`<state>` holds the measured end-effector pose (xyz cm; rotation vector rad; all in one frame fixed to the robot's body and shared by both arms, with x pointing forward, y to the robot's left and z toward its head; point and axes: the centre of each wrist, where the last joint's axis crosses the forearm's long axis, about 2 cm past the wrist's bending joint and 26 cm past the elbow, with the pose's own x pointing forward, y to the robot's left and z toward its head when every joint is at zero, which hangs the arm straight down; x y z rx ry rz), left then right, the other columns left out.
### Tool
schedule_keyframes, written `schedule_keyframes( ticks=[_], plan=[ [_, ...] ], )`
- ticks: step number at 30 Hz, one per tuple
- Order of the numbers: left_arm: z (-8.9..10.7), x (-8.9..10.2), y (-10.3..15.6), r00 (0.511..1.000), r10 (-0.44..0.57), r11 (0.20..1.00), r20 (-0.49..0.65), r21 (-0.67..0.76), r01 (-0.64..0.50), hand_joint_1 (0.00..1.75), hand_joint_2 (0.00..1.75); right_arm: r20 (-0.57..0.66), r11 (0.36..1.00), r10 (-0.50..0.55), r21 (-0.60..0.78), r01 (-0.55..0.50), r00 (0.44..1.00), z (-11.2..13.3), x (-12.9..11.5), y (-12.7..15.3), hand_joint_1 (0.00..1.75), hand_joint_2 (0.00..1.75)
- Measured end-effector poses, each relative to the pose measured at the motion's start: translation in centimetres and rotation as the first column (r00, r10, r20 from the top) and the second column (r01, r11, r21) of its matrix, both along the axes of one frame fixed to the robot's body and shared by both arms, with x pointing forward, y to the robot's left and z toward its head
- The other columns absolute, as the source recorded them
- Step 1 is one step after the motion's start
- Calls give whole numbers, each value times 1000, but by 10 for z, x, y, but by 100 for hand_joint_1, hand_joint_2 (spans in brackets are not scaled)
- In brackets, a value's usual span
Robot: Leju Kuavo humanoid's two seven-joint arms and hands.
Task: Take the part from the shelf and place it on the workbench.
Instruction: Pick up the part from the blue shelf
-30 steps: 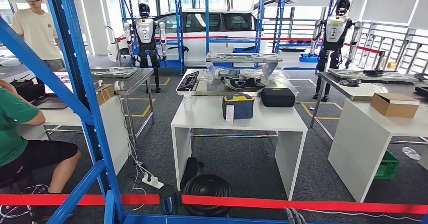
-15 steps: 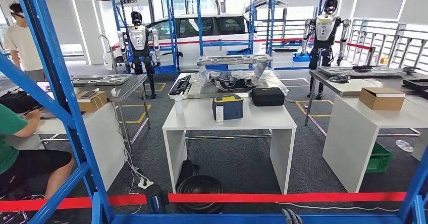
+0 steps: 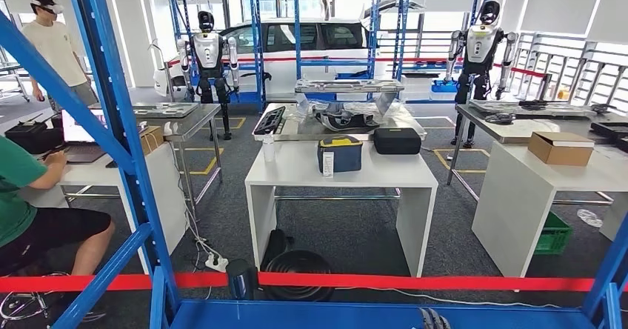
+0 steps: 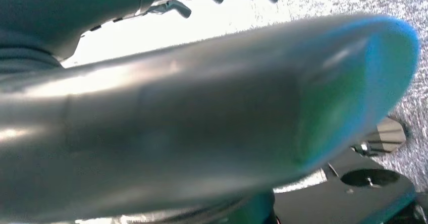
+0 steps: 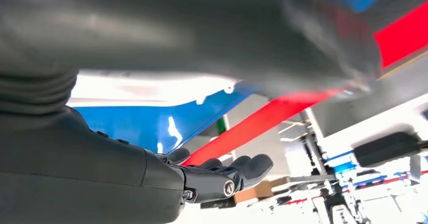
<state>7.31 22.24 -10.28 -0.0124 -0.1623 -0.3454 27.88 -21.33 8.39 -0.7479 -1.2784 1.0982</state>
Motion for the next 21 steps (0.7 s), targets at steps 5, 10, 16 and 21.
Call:
schedule_keyframes(
  ticks=[5, 10, 16, 21],
  plan=[
    [0, 0, -2, 1000, 4, 1000, -2, -4, -4, 0, 0, -50, 997, -48, -68, 45, 998, -11, -13, -9, 0, 175],
    [0, 0, -2, 1000, 4, 1000, -2, -4, -4, 0, 0, -59, 996, -60, -70, 56, 996, -14, -17, -12, 0, 175],
    [0, 0, -2, 1000, 9, 1000, -3, -4, -9, 0, 0, -61, 996, -61, -71, 57, 996, -14, -19, -12, 0, 175],
    [0, 0, -2, 1000, 11, 1000, -3, -4, -11, 0, 0, -95, 993, -72, -98, 62, 993, -17, -22, -13, 0, 175]
  ],
)
